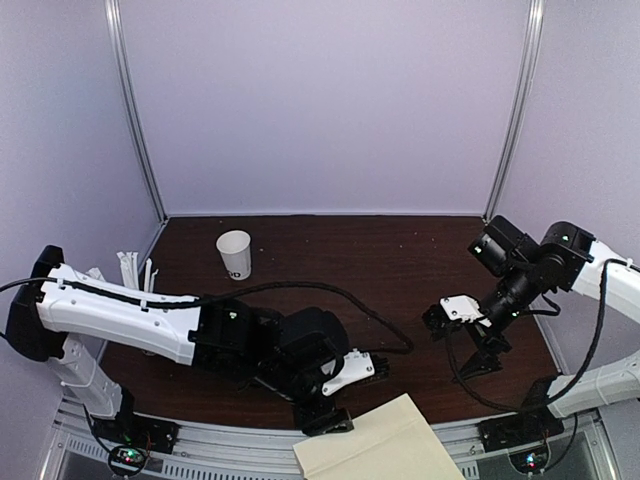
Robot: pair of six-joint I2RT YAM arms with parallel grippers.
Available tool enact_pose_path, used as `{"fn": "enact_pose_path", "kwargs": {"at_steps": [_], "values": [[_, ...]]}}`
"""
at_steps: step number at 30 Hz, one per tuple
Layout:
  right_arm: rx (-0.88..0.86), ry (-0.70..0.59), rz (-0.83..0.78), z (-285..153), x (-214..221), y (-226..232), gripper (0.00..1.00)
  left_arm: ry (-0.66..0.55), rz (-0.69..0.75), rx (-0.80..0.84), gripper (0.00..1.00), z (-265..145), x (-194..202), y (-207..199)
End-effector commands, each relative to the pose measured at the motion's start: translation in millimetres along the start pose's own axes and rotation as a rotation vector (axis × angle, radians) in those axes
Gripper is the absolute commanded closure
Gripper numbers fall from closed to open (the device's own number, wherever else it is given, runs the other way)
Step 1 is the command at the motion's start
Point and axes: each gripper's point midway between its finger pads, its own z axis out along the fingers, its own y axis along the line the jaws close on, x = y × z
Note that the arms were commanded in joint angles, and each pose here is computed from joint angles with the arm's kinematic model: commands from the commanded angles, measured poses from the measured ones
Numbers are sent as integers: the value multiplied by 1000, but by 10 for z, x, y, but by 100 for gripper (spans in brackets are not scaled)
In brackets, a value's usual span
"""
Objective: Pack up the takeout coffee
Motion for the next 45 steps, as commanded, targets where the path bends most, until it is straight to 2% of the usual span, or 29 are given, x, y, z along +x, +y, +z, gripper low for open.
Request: {"fn": "enact_pose_path", "kwargs": {"at_steps": [1,6,12,18,26,38,45], "values": [[24,-9,-10,-59,-55,-7,10,-37,-77,55,36,61,-67,20],[11,-11,-8,-72,-86,-2,9,-43,-139,54,42,72,-31,187],[5,-13,-10,-92,-120,-6,10,-66,-165,82,44,67,-14,286],[0,-6,-9,-61,-117,-37,9,-169,-125,183,35,-108,-218,94],[5,-15,-14,-88,-156,-47,9,-33,-138,174,37,164,11,115],[11,-16,-15,-106,-147,-24,9,10,-156,142,40,233,60,208],[-37,-34,-29,-215,-211,130,10,30,-196,92,41,242,224,458]]}}
